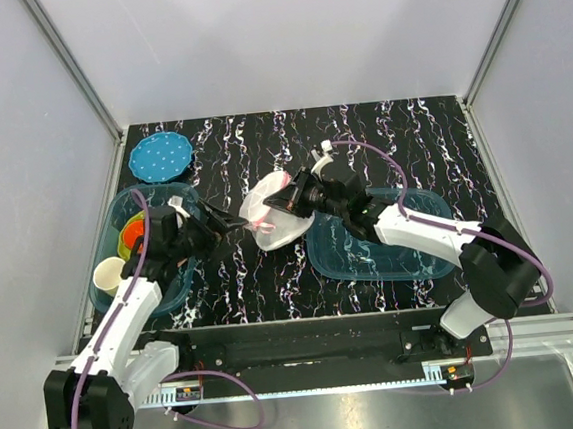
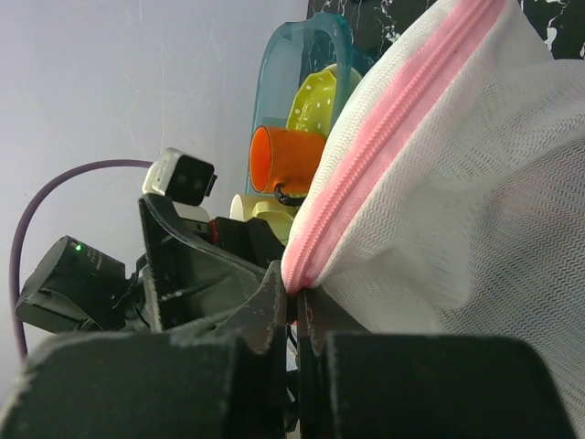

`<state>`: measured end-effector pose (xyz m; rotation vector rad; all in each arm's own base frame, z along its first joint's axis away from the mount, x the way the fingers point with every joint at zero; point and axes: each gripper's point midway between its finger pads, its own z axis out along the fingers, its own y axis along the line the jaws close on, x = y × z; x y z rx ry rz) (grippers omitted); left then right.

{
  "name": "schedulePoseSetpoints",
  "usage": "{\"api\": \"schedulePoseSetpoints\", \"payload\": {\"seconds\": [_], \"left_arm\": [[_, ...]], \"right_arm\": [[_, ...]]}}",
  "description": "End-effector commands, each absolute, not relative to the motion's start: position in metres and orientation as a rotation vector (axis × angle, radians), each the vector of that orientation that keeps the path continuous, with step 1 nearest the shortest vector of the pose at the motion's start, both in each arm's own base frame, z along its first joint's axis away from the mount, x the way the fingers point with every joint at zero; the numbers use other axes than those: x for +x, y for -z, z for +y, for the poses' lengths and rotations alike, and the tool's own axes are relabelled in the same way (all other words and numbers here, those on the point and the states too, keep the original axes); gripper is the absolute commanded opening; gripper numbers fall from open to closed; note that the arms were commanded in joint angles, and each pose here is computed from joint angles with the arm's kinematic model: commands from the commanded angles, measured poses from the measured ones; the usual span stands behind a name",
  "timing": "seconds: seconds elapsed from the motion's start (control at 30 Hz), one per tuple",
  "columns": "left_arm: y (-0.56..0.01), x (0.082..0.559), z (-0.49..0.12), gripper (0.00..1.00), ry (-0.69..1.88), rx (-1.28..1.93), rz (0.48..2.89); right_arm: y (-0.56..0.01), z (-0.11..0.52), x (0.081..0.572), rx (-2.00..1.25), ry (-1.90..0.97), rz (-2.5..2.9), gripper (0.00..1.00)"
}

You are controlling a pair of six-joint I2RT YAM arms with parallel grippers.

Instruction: Unzip the laundry bag and remove the bra

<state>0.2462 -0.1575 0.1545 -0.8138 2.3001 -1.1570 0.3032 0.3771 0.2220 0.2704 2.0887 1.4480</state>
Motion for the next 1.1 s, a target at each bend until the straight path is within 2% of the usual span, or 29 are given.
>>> {"api": "schedulePoseSetpoints", "payload": {"seconds": [0.0, 0.17, 0.93, 0.97, 1.0, 1.07], "left_arm": [[-0.213, 0.275, -0.174, 0.99, 1.423, -0.758, 2.021], [-0.225, 0.281, -0.174, 0.99, 1.496, -0.799, 1.930], [-0.216, 0.296, -0.177, 0.99, 1.476, -0.801, 1.968], [-0.216, 0.297, -0.177, 0.98, 1.479, -0.806, 1.967], [-0.214, 0.297, -0.177, 0.93, 1.480, -0.819, 1.967], [-0.216, 0.298, -0.176, 0.76, 1.476, -0.826, 1.961]], "right_arm": [[-0.269, 0.377, 0.297, 0.214, -1.544, 1.954, 0.00], [-0.275, 0.379, 0.292, 0.185, -1.579, 1.938, 0.00], [-0.298, 0.375, 0.279, 0.155, -1.644, 1.893, 0.00], [-0.300, 0.374, 0.280, 0.152, -1.645, 1.890, 0.00], [-0.301, 0.375, 0.280, 0.150, -1.645, 1.890, 0.00], [-0.298, 0.375, 0.279, 0.144, -1.640, 1.904, 0.00]]}}
